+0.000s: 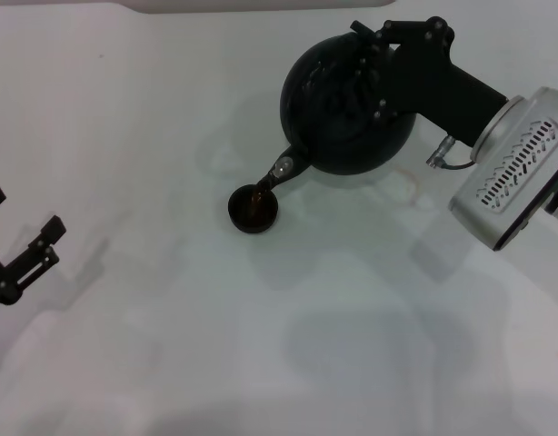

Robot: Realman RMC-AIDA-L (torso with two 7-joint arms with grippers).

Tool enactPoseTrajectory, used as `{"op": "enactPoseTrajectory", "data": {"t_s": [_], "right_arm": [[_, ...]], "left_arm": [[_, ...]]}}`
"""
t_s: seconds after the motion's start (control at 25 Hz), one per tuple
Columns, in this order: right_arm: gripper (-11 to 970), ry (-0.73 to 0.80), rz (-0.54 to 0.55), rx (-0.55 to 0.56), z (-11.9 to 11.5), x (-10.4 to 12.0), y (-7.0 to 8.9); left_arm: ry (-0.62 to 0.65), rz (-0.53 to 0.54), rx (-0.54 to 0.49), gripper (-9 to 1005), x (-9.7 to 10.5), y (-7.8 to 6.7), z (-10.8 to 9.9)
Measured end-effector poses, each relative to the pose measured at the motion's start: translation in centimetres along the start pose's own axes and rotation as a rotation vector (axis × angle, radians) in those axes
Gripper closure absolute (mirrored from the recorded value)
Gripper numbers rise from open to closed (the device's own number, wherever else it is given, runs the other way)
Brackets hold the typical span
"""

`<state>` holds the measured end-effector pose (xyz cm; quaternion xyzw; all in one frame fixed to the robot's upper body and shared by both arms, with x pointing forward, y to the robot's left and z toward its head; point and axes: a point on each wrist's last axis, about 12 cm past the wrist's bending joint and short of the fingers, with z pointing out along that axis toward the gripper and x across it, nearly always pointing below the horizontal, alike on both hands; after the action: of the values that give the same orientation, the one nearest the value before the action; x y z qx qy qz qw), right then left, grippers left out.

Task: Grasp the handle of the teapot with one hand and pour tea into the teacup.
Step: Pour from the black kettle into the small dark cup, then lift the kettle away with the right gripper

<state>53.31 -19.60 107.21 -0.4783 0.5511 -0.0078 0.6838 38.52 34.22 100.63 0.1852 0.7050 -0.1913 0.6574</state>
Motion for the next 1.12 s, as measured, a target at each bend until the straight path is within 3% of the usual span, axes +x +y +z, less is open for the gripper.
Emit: {"op": "enactPoseTrajectory", "data": {"t_s": [1.12], "right_arm": [[853, -0.008, -0.063, 0.009, 0.2, -0.1, -0.2]], "left_arm": [[0.011, 0.016, 0.004, 134, -0.2, 0.7, 1.4]]}}
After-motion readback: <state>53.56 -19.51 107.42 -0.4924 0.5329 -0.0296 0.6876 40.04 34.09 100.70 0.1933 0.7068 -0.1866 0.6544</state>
